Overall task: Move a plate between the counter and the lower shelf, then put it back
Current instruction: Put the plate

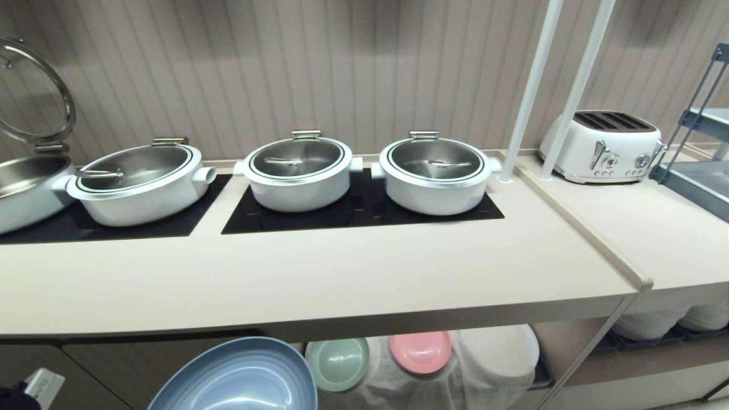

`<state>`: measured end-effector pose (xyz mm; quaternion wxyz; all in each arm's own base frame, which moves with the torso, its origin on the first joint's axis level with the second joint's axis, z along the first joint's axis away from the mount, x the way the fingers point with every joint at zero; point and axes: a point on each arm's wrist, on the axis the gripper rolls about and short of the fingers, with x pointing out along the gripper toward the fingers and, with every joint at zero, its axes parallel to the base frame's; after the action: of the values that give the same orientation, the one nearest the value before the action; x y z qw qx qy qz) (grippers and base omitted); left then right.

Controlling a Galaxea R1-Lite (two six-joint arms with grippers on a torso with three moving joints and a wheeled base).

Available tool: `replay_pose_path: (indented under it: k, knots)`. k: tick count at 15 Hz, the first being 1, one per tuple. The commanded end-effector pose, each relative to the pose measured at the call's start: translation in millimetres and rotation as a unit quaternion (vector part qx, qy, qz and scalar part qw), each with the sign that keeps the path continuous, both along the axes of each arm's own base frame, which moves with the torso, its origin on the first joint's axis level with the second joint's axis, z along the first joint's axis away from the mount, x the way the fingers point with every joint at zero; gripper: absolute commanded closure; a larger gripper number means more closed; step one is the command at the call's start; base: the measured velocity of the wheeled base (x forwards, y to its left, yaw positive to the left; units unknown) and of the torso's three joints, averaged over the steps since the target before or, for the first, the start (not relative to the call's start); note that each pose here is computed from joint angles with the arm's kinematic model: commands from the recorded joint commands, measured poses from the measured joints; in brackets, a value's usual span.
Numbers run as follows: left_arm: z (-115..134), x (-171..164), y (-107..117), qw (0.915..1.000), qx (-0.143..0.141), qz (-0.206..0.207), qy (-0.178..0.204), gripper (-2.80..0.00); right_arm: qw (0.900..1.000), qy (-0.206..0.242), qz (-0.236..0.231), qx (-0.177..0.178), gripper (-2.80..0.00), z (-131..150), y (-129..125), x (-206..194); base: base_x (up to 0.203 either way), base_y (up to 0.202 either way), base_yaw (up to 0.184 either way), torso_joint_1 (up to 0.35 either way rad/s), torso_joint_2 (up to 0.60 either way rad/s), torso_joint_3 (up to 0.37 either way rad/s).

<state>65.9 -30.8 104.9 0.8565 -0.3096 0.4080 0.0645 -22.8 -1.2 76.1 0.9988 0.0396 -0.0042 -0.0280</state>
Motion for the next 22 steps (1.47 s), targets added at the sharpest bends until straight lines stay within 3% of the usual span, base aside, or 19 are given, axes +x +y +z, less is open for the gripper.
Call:
replay_pose_path:
  k: [1, 14, 22]
  knots:
    - [-0.4, -0.2, 0.2, 1.0000, -0.001, 0.003, 0.001, 0.00, 1.000, 0.000, 0.000, 0.000, 0.00, 0.0, 0.0, 0.0, 0.000, 0.197, -0.002, 0.005, 0.00, 0.000]
    - [-0.2, -1.0, 1.7, 1.0000, -0.002, 0.009, -0.002, 0.00, 1.000, 0.000, 0.000, 0.000, 0.00, 0.0, 0.0, 0.0, 0.000, 0.193, -0.001, 0.003, 0.00, 0.002]
    - [0.8, -1.1, 2.0, 0.9999, -0.001, 0.011, -0.006, 0.00, 1.000, 0.000, 0.000, 0.000, 0.00, 0.0, 0.0, 0.0, 0.000, 0.012, 0.000, 0.000, 0.00, 0.000]
